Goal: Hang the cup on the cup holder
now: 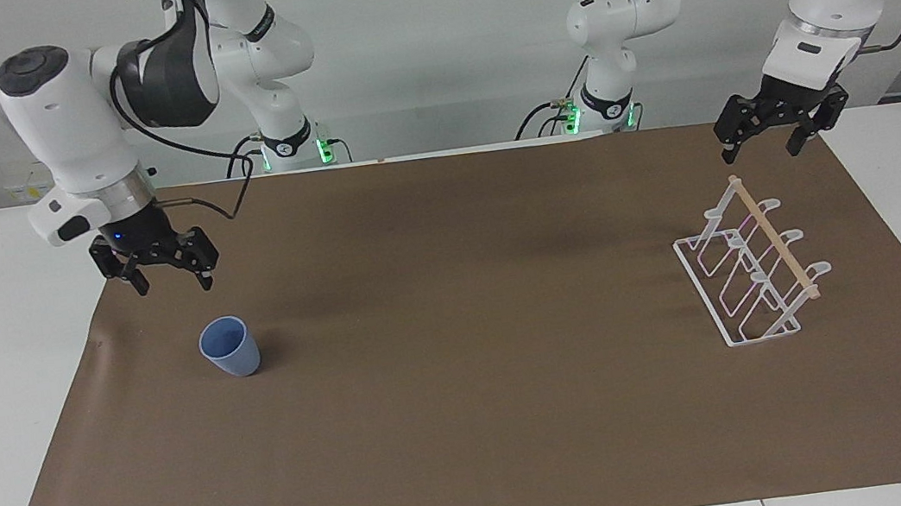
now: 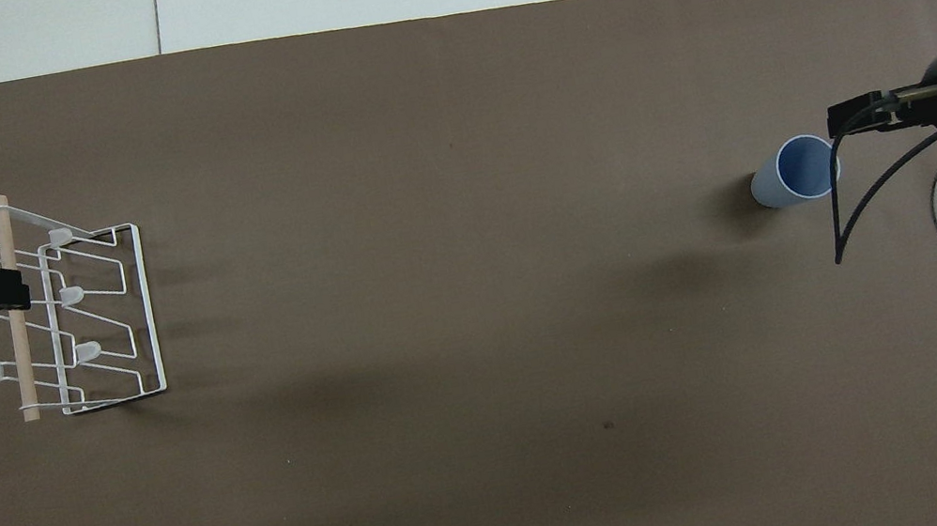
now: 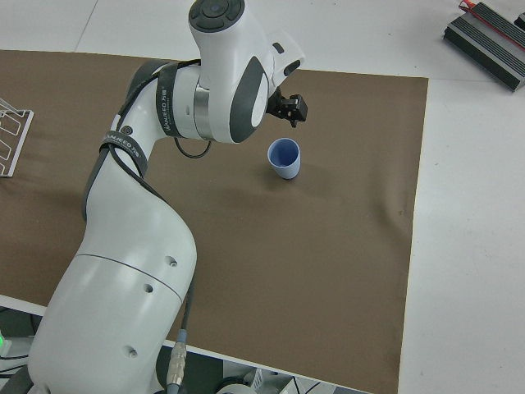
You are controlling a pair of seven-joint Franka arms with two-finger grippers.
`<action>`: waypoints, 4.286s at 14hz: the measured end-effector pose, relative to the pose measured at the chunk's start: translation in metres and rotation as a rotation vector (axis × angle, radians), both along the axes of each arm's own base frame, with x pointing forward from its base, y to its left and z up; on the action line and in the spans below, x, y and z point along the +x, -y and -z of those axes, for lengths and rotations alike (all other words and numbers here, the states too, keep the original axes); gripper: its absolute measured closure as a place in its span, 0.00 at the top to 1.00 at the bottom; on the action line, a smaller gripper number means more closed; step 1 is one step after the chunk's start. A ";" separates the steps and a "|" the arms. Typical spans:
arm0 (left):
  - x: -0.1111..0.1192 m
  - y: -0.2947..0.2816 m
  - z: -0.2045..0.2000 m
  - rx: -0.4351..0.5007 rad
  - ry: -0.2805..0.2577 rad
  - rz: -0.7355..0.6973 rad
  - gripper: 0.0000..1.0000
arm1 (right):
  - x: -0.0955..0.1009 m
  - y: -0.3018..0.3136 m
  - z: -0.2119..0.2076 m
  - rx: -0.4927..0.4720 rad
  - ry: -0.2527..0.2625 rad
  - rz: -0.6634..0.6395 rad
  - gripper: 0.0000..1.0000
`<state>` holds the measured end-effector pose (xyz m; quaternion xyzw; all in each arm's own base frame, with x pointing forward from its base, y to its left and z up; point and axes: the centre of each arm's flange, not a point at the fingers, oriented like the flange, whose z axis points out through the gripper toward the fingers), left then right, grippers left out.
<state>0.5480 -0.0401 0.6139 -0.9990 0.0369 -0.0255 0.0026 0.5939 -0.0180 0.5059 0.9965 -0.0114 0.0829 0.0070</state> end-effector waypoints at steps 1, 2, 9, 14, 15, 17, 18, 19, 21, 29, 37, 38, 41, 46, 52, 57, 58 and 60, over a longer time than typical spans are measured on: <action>0.000 0.000 0.000 0.000 0.000 0.000 1.00 | 0.004 -0.011 0.019 -0.001 -0.008 -0.017 1.00; 0.000 0.000 0.000 0.000 0.000 0.000 1.00 | 0.008 -0.018 0.035 -0.004 -0.020 -0.028 1.00; 0.000 0.000 0.000 0.000 0.000 0.000 1.00 | 0.007 -0.026 0.086 -0.014 -0.089 -0.072 1.00; 0.000 0.000 0.000 0.000 0.000 0.000 1.00 | 0.001 -0.026 0.108 -0.016 -0.054 -0.084 1.00; 0.000 0.000 0.000 0.000 0.000 0.000 1.00 | 0.001 -0.026 0.110 -0.016 -0.052 -0.084 1.00; 0.000 0.000 0.000 0.000 0.000 0.000 1.00 | -0.001 -0.026 0.117 -0.017 -0.032 -0.084 1.00; 0.000 0.000 0.000 0.000 0.000 0.000 1.00 | -0.001 -0.026 0.123 -0.017 -0.021 -0.084 1.00; 0.000 0.000 0.000 0.000 0.000 0.000 1.00 | -0.002 -0.025 0.128 -0.018 -0.015 -0.084 1.00; 0.000 0.000 0.000 0.000 0.000 0.000 1.00 | 0.000 -0.026 0.140 -0.022 -0.006 -0.085 1.00; 0.000 0.000 0.000 0.000 0.000 0.000 1.00 | 0.000 -0.026 0.164 -0.026 -0.032 -0.086 0.80; 0.000 0.000 0.000 0.000 0.000 0.000 1.00 | 0.000 -0.024 0.164 -0.026 -0.033 -0.082 0.05; 0.000 0.000 0.000 0.000 0.000 0.000 1.00 | 0.000 -0.024 0.164 -0.026 -0.033 -0.081 0.05; 0.000 0.000 0.000 0.000 0.000 0.000 1.00 | 0.000 -0.023 0.164 -0.024 -0.034 -0.079 0.05; 0.000 0.000 0.000 0.000 0.000 0.000 1.00 | -0.001 -0.022 0.161 -0.027 -0.084 -0.111 0.05; 0.000 0.000 0.000 0.000 -0.001 0.000 1.00 | 0.007 -0.021 0.138 -0.024 -0.130 -0.110 0.05; -0.006 -0.003 -0.010 -0.005 -0.023 -0.007 1.00 | 0.015 -0.018 0.110 -0.021 -0.161 -0.102 0.05; -0.009 -0.001 -0.015 -0.024 -0.032 -0.006 1.00 | 0.017 -0.017 0.101 -0.021 -0.167 -0.100 0.05; -0.013 0.005 -0.022 -0.104 -0.045 -0.011 1.00 | 0.019 -0.016 0.083 -0.020 -0.176 -0.098 0.05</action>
